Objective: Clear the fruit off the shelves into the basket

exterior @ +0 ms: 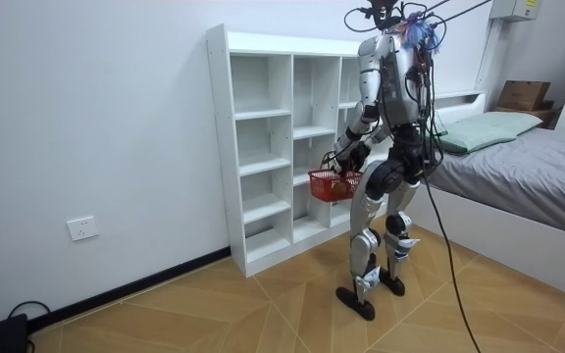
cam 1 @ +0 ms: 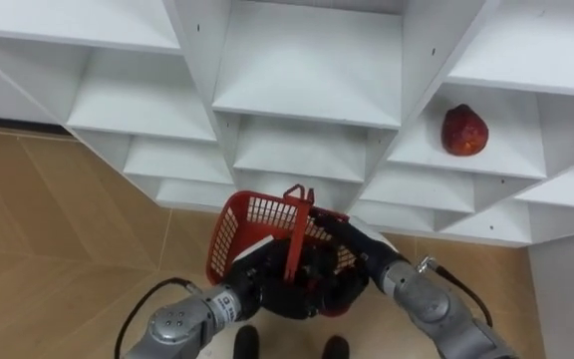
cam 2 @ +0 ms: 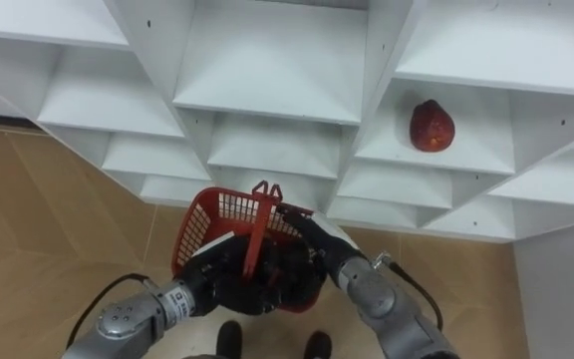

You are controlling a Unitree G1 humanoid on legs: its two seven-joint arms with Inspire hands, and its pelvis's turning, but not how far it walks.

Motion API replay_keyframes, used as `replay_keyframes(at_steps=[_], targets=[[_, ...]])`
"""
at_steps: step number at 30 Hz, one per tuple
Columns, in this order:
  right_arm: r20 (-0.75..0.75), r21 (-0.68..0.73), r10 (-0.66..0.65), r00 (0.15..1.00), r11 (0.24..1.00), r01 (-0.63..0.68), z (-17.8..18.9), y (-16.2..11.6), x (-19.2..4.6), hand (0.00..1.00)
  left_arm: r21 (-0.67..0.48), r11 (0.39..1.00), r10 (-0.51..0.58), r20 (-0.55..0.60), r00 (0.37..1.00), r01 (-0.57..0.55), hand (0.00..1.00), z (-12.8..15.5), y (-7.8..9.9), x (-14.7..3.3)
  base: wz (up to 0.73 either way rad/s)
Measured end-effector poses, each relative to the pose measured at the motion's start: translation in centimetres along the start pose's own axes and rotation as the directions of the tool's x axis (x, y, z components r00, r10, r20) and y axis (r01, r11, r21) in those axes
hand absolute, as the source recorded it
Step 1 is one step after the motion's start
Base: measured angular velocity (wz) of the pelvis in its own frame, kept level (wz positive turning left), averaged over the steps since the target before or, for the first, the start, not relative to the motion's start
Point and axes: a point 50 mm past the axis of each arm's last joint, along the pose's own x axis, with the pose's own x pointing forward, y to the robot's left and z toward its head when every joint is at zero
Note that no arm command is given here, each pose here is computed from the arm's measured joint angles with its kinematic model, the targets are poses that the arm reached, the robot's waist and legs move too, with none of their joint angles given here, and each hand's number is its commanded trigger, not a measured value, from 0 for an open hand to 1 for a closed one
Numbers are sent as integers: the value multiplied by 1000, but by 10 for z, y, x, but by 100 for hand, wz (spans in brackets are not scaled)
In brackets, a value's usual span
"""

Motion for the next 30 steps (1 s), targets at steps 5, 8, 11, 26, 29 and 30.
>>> replay_keyframes(at_steps=[5, 8, 11, 26, 29, 30], targets=[[16, 49, 9, 1000, 999, -10, -4, 6, -7, 0, 10, 997, 74, -35, 997, -74, 100, -9, 11, -10, -10], [24, 82, 25, 999, 996, -27, -7, 7, -12, 0, 10, 993, 115, -79, 990, -114, 100, -19, 16, -15, -1], [37, 90, 7, 999, 996, -11, -9, 5, -20, 0, -15, 989, 144, -95, 985, -146, 100, -28, 18, -22, -3], [128, 172, -52, 990, 985, 29, -1, 3, -42, 0, -84, 951, 284, -157, 946, -299, 100, -56, 26, -53, -11], [123, 180, -87, 989, 982, 64, -3, -5, -43, 0, -89, 947, 290, -170, 942, -307, 100, -60, 25, -57, 0], [121, 182, -97, 988, 980, 74, -3, -6, -44, 0, -93, 946, 291, -176, 941, -310, 100, -62, 24, -58, 0]])
